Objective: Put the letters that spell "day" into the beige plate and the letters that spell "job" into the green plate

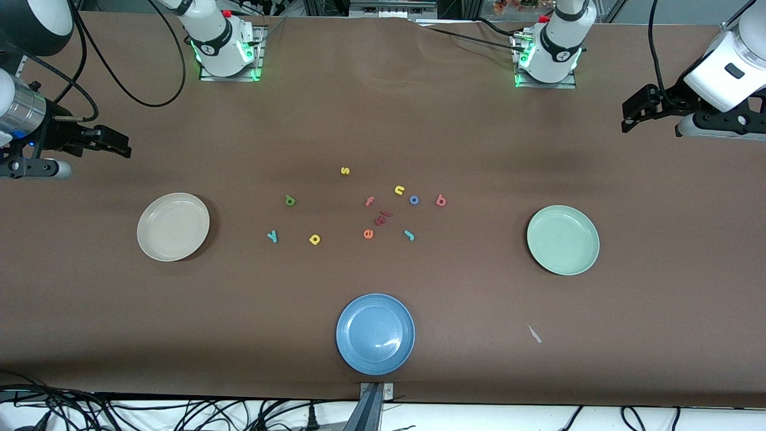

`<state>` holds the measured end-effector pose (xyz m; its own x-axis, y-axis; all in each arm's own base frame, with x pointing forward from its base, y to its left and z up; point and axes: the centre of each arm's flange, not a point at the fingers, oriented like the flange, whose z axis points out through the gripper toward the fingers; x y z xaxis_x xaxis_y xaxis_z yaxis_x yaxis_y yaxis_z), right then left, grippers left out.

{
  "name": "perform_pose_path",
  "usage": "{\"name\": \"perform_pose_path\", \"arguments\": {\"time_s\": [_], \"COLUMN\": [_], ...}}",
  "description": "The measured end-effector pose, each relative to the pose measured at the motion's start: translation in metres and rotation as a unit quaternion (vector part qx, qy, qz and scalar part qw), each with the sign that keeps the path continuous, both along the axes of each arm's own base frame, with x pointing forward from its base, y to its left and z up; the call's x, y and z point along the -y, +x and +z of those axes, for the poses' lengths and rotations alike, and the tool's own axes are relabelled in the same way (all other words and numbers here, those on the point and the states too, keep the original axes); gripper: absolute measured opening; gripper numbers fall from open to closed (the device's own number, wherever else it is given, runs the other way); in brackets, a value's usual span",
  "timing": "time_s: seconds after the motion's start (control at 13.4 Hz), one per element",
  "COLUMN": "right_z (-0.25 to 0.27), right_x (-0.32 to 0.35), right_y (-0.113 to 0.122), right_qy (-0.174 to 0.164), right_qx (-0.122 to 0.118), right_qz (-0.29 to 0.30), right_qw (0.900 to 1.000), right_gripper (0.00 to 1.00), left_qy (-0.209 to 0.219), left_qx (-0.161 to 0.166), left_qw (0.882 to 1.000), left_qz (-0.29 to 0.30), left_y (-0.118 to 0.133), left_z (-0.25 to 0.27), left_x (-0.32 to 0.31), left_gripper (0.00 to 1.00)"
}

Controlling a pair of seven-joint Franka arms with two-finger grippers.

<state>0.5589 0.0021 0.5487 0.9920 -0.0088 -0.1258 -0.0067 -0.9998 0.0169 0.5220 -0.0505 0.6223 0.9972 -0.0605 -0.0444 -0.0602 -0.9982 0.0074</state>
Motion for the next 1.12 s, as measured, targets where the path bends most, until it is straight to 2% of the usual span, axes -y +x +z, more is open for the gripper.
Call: {"name": "perform_pose_path", "arguments": {"time_s": [1.12], "right_z": [-0.0006], "right_x": [0.0002], "right_y": [0.0023], "right_qy": [0.000], "right_qx": [0.005], "right_qz": [0.000], "right_qw": [1.000], "right_gripper": [1.00], "left_qy": [0.000], "left_qx": [0.000], "left_qw": [1.000], "left_qz": [0.000], "left_y": [0.0000], "left_z": [0.0000], "left_x": [0.0000], "left_gripper": [1.00]}}
